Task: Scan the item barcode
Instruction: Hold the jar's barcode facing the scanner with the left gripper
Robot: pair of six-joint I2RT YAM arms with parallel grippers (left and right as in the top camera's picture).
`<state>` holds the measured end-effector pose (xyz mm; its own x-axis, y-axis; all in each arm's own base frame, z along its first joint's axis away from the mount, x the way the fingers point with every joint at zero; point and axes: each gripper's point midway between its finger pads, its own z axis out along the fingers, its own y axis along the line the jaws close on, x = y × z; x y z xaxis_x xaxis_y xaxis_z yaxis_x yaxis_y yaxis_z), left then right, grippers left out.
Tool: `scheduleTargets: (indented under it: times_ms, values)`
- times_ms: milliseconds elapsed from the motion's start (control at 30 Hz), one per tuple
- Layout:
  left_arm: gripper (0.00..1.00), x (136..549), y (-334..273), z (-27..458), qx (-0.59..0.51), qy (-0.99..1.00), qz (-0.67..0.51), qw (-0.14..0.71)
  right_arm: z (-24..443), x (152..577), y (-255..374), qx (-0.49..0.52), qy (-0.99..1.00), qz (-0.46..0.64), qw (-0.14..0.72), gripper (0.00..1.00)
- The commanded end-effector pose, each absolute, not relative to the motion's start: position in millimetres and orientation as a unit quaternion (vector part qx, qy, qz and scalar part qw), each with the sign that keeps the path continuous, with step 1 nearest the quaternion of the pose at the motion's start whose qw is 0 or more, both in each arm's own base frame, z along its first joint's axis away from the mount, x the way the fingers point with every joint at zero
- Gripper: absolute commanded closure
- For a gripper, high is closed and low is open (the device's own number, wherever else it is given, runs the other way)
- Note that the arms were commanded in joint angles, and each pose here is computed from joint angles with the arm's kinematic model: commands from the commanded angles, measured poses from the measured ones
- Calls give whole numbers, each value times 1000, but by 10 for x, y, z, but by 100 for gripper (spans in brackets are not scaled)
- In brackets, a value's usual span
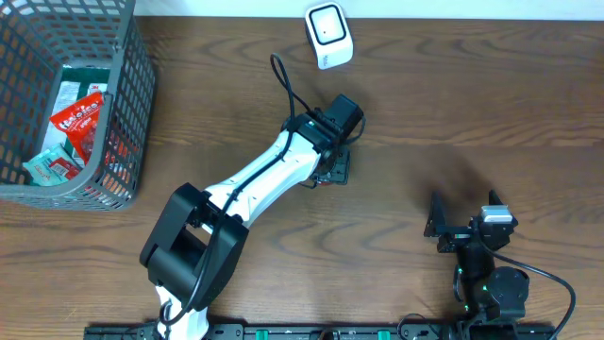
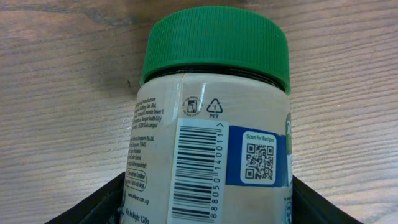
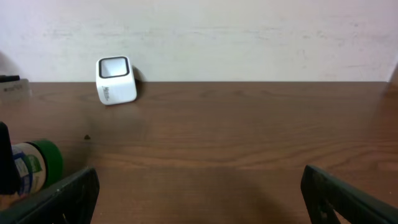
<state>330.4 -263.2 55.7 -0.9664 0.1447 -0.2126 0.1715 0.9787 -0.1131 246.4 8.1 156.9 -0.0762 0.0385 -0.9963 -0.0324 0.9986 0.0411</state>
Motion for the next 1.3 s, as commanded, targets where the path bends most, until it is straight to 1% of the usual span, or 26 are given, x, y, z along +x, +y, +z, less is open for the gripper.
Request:
scheduleTargets:
  times_ms: [0, 467, 900, 933, 1000, 1100, 1167, 1267]
  values:
    - [46, 3342, -2607, 500, 72, 990, -61, 110, 1565, 2462, 72, 2, 733, 23, 680, 1]
    - [46, 3407, -2602, 403, 58, 988, -60, 130, 1565, 2462, 72, 2, 733, 23, 680, 1]
    - [44, 3286, -2578, 65, 64, 992, -48, 100, 1565, 2462, 72, 2, 733, 23, 680, 1]
    - [39, 3287, -2578, 65, 64, 992, -48, 100, 1565, 2462, 72, 2, 733, 23, 680, 1]
    - [26, 3290, -2580, 73, 64, 992, -49, 101, 1565, 2462, 72, 2, 733, 23, 680, 1]
    - [16, 3296, -2579, 93, 81, 990, -48, 103, 1565, 2462, 72, 2, 733, 23, 680, 1]
    - [13, 3311, -2591, 142, 99, 988, -49, 109, 1565, 2462, 72, 2, 733, 23, 680, 1]
    - [12, 3357, -2627, 269, 132, 982, -53, 125, 1565, 2462, 72, 2, 733, 23, 680, 1]
